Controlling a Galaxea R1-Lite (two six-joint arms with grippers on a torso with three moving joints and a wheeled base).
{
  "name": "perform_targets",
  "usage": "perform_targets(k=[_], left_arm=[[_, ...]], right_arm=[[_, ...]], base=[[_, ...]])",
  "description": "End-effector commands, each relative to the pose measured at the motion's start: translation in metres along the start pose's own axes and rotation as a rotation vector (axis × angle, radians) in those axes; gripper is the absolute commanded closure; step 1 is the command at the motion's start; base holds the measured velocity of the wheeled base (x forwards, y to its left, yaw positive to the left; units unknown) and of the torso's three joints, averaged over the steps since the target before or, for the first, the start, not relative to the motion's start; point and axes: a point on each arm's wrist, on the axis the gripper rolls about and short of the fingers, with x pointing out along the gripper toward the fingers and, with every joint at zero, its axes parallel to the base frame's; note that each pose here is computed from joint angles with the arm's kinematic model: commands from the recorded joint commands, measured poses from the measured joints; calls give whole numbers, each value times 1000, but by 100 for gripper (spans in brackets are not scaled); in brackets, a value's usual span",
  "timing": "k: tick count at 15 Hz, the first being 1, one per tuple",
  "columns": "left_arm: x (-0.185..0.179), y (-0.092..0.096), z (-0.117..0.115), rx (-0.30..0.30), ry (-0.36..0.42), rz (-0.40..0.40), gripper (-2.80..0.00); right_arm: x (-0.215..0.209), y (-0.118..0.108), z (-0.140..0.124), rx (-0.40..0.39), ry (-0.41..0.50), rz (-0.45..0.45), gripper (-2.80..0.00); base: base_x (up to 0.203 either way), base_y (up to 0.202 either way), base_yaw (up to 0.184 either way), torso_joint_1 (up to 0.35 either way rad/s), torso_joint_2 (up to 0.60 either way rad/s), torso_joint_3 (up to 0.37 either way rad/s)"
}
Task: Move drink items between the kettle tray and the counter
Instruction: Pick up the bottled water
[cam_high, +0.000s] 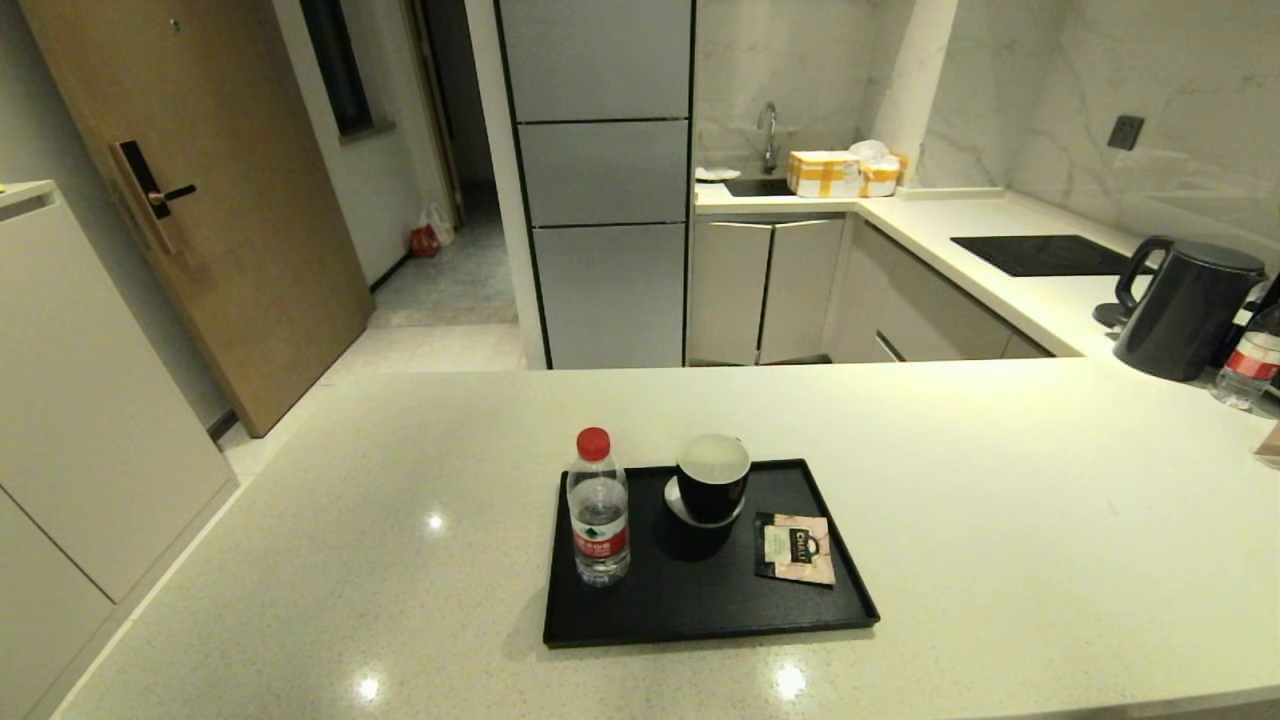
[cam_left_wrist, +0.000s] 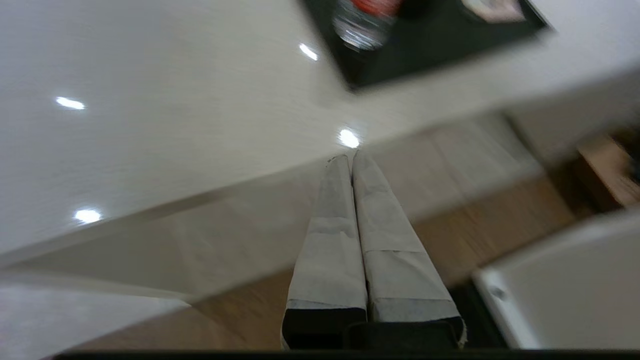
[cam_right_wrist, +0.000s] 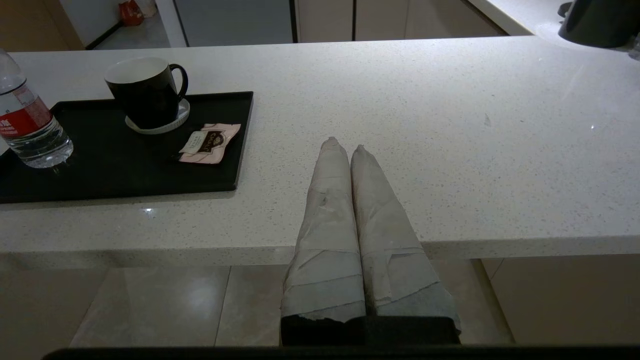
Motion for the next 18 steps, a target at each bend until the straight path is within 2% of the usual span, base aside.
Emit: perform_targets(k=[1,3,6,7,9,14,16,17,18], left_arm=[[51,10,21,-42,204,-102,0],[95,19,31,-47,241,-149,0],[155,30,30,-16,195,-200,0],[168,31,30,5,152,-214,0],[197,35,22,45,152,-225,0],[258,38,11,171,74,-266,0],[272,36,16,206,9,-275,0],[272,36,17,207,3,-277,0],[276,35,20,221,-48,-281,0]], right_arm=[[0,0,0,0,1,0,0],[0,0,0,0,1,0,0],[0,0,0,0,1,0,0],[0,0,0,0,1,0,0],[0,0,0,0,1,0,0],[0,0,0,0,1,0,0],[0,0,0,0,1,0,0],[0,0,0,0,1,0,0],[0,0,0,0,1,0,0]], base=[[0,0,0,0,0,0],[0,0,0,0,0,0],[0,0,0,0,0,0],[0,0,0,0,0,0],[0,0,0,0,0,0],[0,0,0,0,0,0],[0,0,0,0,0,0],[0,0,0,0,0,0],[0,0,0,0,0,0]])
